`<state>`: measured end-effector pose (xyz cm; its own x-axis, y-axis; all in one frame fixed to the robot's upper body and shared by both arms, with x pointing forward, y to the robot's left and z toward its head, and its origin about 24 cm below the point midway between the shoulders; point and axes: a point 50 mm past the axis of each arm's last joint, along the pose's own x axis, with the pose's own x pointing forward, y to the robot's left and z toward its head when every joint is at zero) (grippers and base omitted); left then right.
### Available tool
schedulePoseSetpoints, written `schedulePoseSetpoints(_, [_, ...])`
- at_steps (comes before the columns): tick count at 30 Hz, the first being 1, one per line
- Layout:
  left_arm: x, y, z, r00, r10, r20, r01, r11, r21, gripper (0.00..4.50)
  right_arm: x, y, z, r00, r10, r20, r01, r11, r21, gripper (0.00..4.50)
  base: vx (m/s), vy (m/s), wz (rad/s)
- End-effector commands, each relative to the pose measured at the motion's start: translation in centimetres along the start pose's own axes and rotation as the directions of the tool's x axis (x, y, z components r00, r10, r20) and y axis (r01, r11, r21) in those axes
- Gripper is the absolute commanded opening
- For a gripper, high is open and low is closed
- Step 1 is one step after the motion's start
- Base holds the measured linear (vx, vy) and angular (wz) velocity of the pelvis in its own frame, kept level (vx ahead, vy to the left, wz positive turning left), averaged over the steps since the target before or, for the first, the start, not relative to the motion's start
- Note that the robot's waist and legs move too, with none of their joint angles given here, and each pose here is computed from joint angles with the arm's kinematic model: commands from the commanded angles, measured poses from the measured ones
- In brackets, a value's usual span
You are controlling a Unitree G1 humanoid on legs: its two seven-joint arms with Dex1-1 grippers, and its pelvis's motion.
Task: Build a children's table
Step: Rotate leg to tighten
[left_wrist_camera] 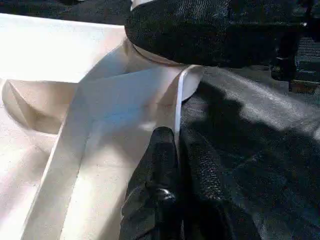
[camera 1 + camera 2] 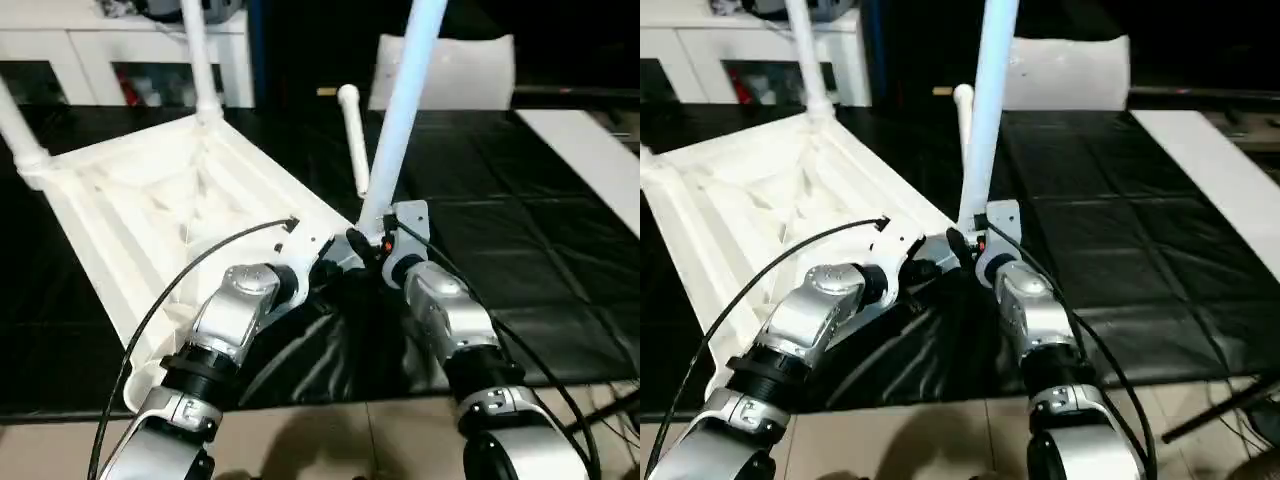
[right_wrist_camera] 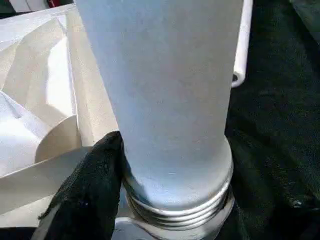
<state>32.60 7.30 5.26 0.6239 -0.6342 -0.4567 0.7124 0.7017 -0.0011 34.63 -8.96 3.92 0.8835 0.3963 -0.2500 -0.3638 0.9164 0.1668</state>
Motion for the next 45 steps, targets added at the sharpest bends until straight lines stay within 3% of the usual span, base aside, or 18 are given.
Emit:
schedulePoseSetpoints(1, [0.5,-0.9,2.9,0.99,0.01,0.14,-0.017,0.999,0.043,0.0,0.6,6.4,-3.5,0.962,0.246,-0.117,-0.236,0.967,0.092,3.44,0.0,0.0,0.0])
schedulePoseSetpoints(5, [-0.3,0.1,2.1,0.992,-0.007,0.126,-0.005,0.995,0.097,0.0,0.0,4.7,-3.4,0.967,0.24,-0.078,-0.235,0.969,0.073,3.93,0.0,0.0,0.0])
schedulePoseSetpoints(7, [-0.7,0.6,1.7,0.993,-0.025,0.115,0.012,0.993,0.116,0.0,-0.6,3.8,-3.2,0.964,0.264,-0.037,-0.26,0.962,0.078,3.96,0.0,0.0,0.0])
schedulePoseSetpoints(10, [-1.3,1.2,1.0,0.993,-0.065,0.1,0.048,0.986,0.16,0.0,-1.4,2.2,-3.0,0.962,0.271,-0.009,-0.271,0.962,0.021,4.39,0.0,0.0,0.0])
schedulePoseSetpoints(12, [-2.1,1.9,0.3,0.992,-0.099,0.077,0.082,0.978,0.194,0.0,-2.6,0.3,-2.7,0.958,0.288,0.004,-0.288,0.958,-0.011,4.47,0.0,0.0,0.0])
schedulePoseSetpoints(14, [-2.3,2.1,0.0,0.991,-0.112,0.068,0.096,0.974,0.204,0.0,-3.1,-0.3,-2.6,0.955,0.296,0.011,-0.295,0.955,-0.023,4.47,0.0,0.0,0.0])
schedulePoseSetpoints(17, [-3.2,2.3,-1.0,0.983,-0.181,0.029,0.169,0.956,0.242,0.0,-4.4,-2.7,-1.9,0.953,0.303,0.024,-0.301,0.951,-0.071,4.47,0.0,0.0,0.0])
schedulePoseSetpoints(21, [-3.6,2.2,-1.7,0.97,-0.242,-0.004,0.233,0.933,0.273,0.0,-5.1,-3.5,-1.4,0.935,0.353,0.017,-0.35,0.932,-0.091,4.47,0.0,0.0,0.0])
schedulePoseSetpoints(23, [-4.4,2.1,-2.4,0.943,-0.326,-0.058,0.327,0.889,0.319,0.0,-6.1,-4.1,-0.5,0.88,0.476,-0.017,-0.473,0.869,-0.148,4.47,0.0,0.0,0.0])
schedulePoseSetpoints(24, [-4.4,2.1,-2.4,0.943,-0.326,-0.058,0.327,0.889,0.319,0.0,-6.1,-4.1,-0.5,0.88,0.476,-0.017,-0.473,0.869,-0.148,4.47,0.0,0.0,0.0])
schedulePoseSetpoints(25, [-5.2,2.1,-2.9,0.898,-0.426,-0.109,0.436,0.83,0.349,0.0,-7.0,-4.8,0.4,0.809,0.579,-0.098,-0.585,0.782,-0.216,4.47,0.0,0.0,0.0])
schedulePoseSetpoints(27, [-5.8,2.1,-3.1,0.865,-0.481,-0.142,0.497,0.788,0.364,0.0,-7.3,-5.1,0.9,0.766,0.623,-0.158,-0.641,0.724,-0.254,4.47,0.0,0.0,0.0])
schedulePoseSetpoints(31, [-6.3,2.2,-3.3,0.822,-0.528,-0.211,0.566,0.723,0.395,0.0,-7.3,-5.1,1.7,0.71,0.664,-0.235,-0.703,0.646,-0.298,4.47,0.0,0.0,0.0])
schedulePoseSetpoints(36, [-6.4,2.2,-3.5,0.794,-0.545,-0.268,0.605,0.672,0.426,0.0,-7.1,-4.8,2.1,0.665,0.691,-0.283,-0.745,0.587,-0.317,4.47,0.0,0.0,0.0])
schedulePoseSetpoints(38, [-6.5,2.0,-3.5,0.764,-0.578,-0.287,0.641,0.634,0.432,0.0,-6.9,-4.1,2.2,0.619,0.722,-0.31,-0.782,0.531,-0.326,4.47,0.0,0.0,0.0])
schedulePoseSetpoints(42, [-6.6,1.7,-3.3,0.723,-0.62,-0.305,0.684,0.58,0.442,0.0,-6.7,-3.4,2.0,0.546,0.761,-0.351,-0.835,0.456,-0.308,4.47,0.0,0.0,0.0])
schedulePoseSetpoints(43, [-6.6,1.6,-3.2,0.72,-0.622,-0.306,0.686,0.576,0.444,0.0,-6.7,-3.3,1.9,0.534,0.765,-0.36,-0.843,0.445,-0.302,4.21,0.0,0.0,0.0])
schedulePoseSetpoints(45, [-6.6,1.7,-3.1,0.717,-0.625,-0.308,0.689,0.568,0.45,0.0,-6.7,-3.1,1.6,0.507,0.776,-0.376,-0.86,0.425,-0.282,4.13,0.0,0.0,0.0])
